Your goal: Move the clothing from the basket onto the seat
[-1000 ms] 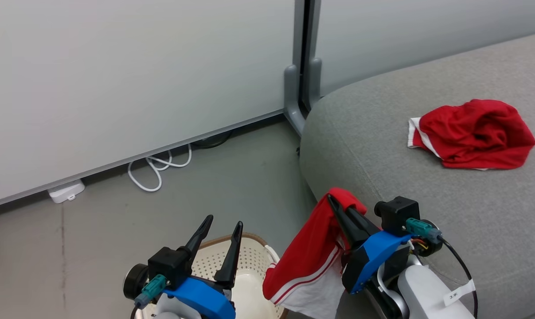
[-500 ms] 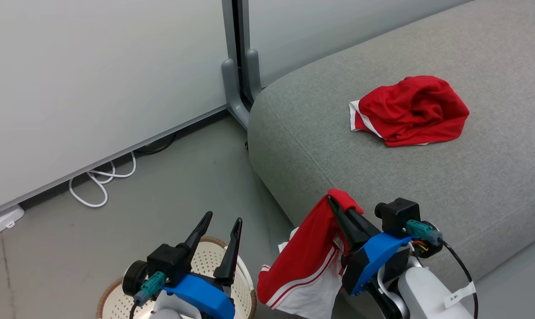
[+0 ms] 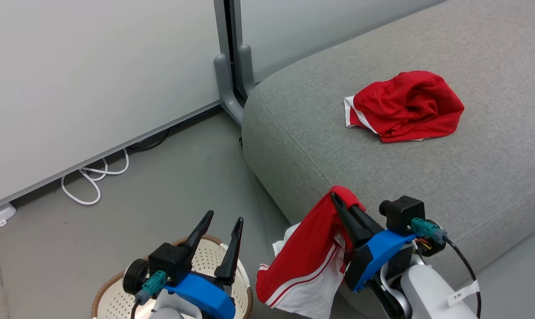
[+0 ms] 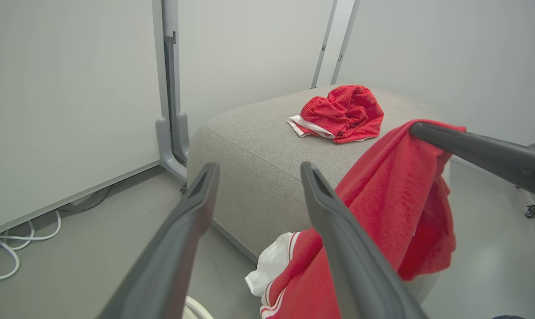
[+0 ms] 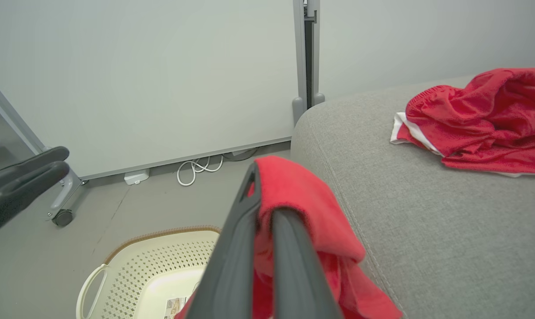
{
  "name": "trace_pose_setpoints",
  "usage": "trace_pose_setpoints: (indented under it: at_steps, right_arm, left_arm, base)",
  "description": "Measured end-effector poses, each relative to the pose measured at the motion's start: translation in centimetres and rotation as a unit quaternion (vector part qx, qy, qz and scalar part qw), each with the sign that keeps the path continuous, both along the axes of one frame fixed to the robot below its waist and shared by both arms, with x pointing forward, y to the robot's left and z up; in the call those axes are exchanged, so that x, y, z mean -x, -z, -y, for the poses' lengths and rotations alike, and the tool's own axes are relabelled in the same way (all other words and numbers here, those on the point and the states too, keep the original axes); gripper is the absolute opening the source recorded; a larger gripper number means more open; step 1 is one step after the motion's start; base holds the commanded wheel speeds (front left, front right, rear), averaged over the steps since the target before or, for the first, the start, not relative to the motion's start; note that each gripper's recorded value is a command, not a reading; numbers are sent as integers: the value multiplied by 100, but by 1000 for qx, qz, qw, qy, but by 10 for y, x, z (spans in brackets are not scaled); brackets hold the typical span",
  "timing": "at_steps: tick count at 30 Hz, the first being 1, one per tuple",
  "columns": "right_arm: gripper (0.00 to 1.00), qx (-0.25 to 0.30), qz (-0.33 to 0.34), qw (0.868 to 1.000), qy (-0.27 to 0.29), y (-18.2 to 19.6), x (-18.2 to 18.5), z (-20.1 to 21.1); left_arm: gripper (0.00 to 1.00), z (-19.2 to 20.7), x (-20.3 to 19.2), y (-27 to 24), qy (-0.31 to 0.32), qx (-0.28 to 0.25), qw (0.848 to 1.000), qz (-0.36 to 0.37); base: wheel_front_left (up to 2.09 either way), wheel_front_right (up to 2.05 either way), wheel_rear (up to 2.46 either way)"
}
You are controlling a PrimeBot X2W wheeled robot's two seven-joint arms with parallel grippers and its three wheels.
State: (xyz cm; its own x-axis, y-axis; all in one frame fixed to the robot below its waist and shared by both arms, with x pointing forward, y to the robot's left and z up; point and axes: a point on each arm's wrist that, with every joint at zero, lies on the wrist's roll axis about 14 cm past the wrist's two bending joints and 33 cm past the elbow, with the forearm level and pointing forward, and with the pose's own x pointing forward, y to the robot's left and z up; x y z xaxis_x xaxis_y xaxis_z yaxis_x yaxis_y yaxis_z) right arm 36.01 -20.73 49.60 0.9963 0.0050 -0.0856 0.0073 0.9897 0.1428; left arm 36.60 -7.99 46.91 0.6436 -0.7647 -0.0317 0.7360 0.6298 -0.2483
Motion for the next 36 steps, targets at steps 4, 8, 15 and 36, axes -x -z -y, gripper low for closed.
trace_pose_setpoints:
  at_steps: [4, 8, 15, 36]
  right_arm:
    - [0, 3, 12, 1000, 3, -11, -11, 5]
    - [0, 21, 25, 999, 5, -33, -33, 15]
    - [0, 69, 85, 993, 47, -114, -85, 70]
    - [0, 108, 132, 961, 218, -178, -172, 236]
  left_arm:
    - [100, -2, -4, 3, -2, -2, 1000, -1]
    - [100, -4, -11, 4, -4, -2, 1000, 3]
    - [100, -3, -30, 8, 0, 2, 1000, 10]
    - [100, -33, -101, 67, -9, -1, 1000, 13]
  base:
    - [0, 0, 0]
    - [0, 0, 0]
    - [0, 0, 0]
    - [0, 0, 0]
